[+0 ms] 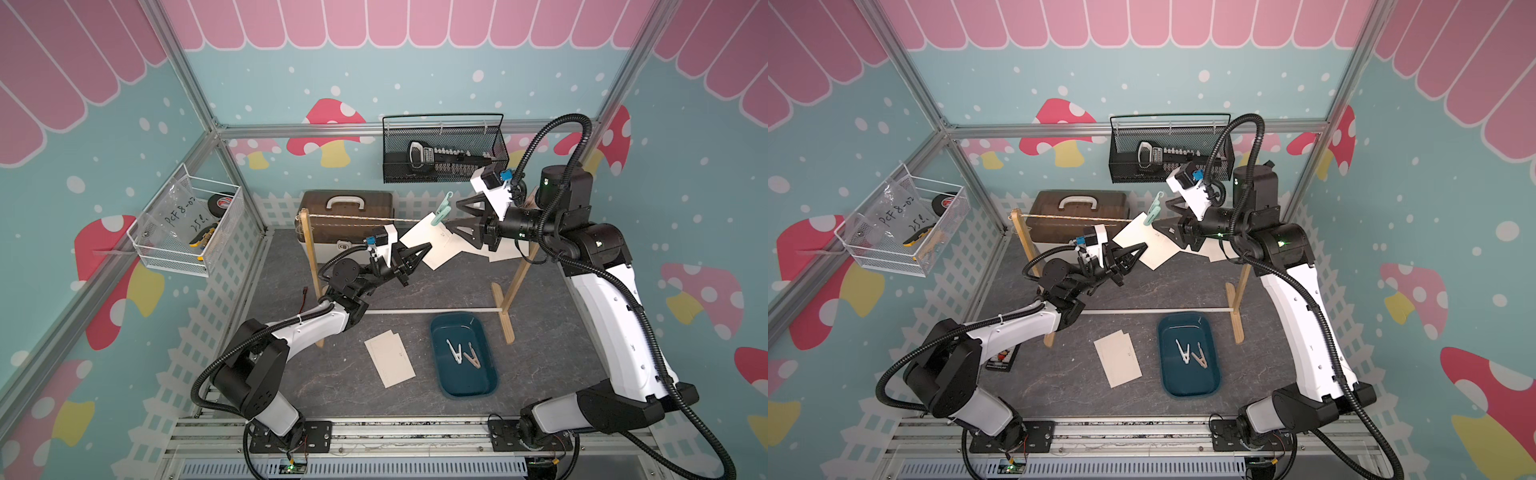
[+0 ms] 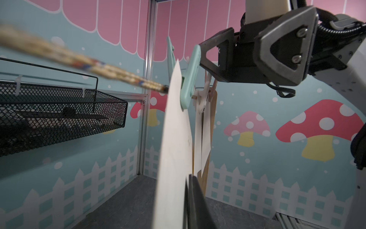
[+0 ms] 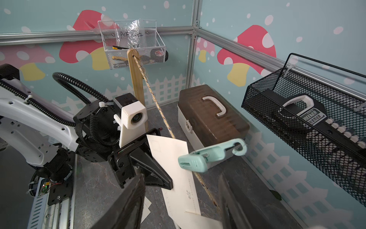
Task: Remove the postcards from the strings
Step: Pinch the postcard on the clothesline, then remove the clamp from the clothesline.
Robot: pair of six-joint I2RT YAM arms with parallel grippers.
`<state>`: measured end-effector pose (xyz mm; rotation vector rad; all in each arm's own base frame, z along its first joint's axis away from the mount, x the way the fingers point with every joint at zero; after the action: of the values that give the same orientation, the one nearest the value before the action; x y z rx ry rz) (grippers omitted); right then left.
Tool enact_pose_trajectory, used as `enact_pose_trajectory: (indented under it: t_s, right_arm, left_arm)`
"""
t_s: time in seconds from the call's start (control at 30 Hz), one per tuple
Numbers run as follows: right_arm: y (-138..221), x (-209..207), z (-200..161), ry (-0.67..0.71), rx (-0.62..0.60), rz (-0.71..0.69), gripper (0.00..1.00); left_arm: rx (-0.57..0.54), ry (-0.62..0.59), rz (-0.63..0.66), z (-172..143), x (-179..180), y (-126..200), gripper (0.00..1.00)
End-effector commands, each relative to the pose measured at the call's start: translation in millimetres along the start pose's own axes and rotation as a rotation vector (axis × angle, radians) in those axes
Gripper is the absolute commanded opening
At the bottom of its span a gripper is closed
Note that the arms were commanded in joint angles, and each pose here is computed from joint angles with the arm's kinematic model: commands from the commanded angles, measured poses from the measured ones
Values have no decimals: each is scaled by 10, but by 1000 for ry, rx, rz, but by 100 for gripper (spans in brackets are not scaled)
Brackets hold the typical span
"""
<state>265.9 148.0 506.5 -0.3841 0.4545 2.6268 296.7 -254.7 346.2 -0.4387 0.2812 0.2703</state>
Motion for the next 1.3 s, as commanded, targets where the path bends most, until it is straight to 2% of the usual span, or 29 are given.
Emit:
enact_pose_trajectory:
  t_s: [0.0, 0.3, 0.57, 0.87, 1.27]
  right_arm:
    - [-16, -34, 19, 1, -31, 2, 59]
    - [-90, -109, -1, -37, -42, -20, 60]
    - [-148, -172, 16, -52, -63, -22, 65]
    - [-228, -221, 11, -86, -81, 0, 67]
    - [-223, -182, 96, -83, -155, 74, 67]
  left_arm:
    - [-15, -17, -67, 111, -63, -43, 9]
    - [-26, -3, -143, 196, -117, -65, 8]
    - [-11, 0, -176, 206, -138, -88, 5]
    - [-9, -6, -188, 221, -147, -92, 0]
    - [-11, -10, -200, 247, -163, -102, 0]
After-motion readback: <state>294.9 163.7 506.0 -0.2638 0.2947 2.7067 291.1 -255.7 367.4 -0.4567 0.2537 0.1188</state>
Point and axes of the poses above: each gripper's point midway between its finger pads, its own y axis back along the fingers, its own x axis along the line the jaws close on, z = x × y, the point moved 9 cm from there along y, back along the fingers, and after that the axes turned 15 degrees about y, right-handed, at the moved point
